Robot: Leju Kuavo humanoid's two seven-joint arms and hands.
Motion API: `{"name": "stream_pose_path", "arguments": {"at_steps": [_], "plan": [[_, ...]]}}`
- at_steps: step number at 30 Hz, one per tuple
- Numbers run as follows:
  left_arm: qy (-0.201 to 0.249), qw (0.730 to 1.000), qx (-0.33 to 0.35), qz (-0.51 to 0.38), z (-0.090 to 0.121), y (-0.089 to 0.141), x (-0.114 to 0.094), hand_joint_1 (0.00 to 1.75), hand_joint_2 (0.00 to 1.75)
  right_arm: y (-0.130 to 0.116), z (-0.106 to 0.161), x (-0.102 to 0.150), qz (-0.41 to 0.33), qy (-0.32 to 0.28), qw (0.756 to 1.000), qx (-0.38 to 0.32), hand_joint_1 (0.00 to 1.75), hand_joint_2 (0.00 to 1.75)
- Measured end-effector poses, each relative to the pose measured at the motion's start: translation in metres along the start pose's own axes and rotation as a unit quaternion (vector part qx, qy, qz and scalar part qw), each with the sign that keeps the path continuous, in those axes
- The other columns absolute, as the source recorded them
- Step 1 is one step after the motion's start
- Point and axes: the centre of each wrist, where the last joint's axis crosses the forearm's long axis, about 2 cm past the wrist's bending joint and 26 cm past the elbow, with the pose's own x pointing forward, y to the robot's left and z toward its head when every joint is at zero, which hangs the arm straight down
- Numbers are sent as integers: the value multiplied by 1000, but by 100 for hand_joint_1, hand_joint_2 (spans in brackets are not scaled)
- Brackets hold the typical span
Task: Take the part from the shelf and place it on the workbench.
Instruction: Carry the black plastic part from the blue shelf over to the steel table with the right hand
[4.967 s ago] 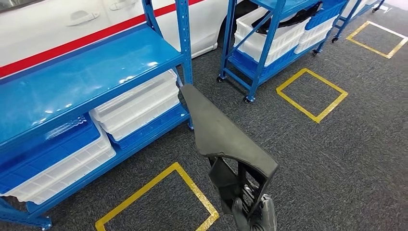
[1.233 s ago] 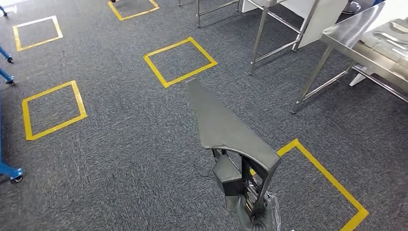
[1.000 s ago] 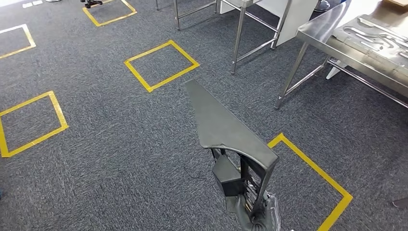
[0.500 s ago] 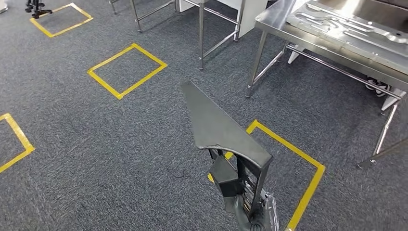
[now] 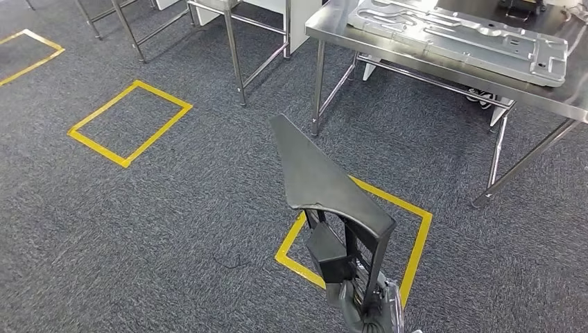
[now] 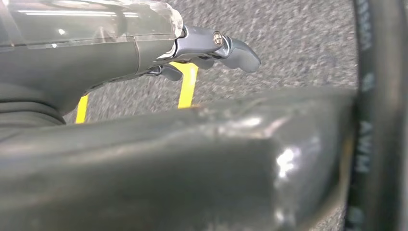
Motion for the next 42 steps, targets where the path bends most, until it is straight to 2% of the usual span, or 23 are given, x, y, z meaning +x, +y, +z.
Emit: {"name": "stream_pose_path", "arguments": {"at_steps": [19, 42], "plan": [[-4, 1000, -2, 0, -2, -1, 5, 0, 0, 1, 0, 0, 0, 3, 1000, 0, 175, 175], [-2, 1000, -9, 6, 0, 1, 0, 0, 0, 2, -2, -2, 16, 5, 1000, -4, 175, 175]]}}
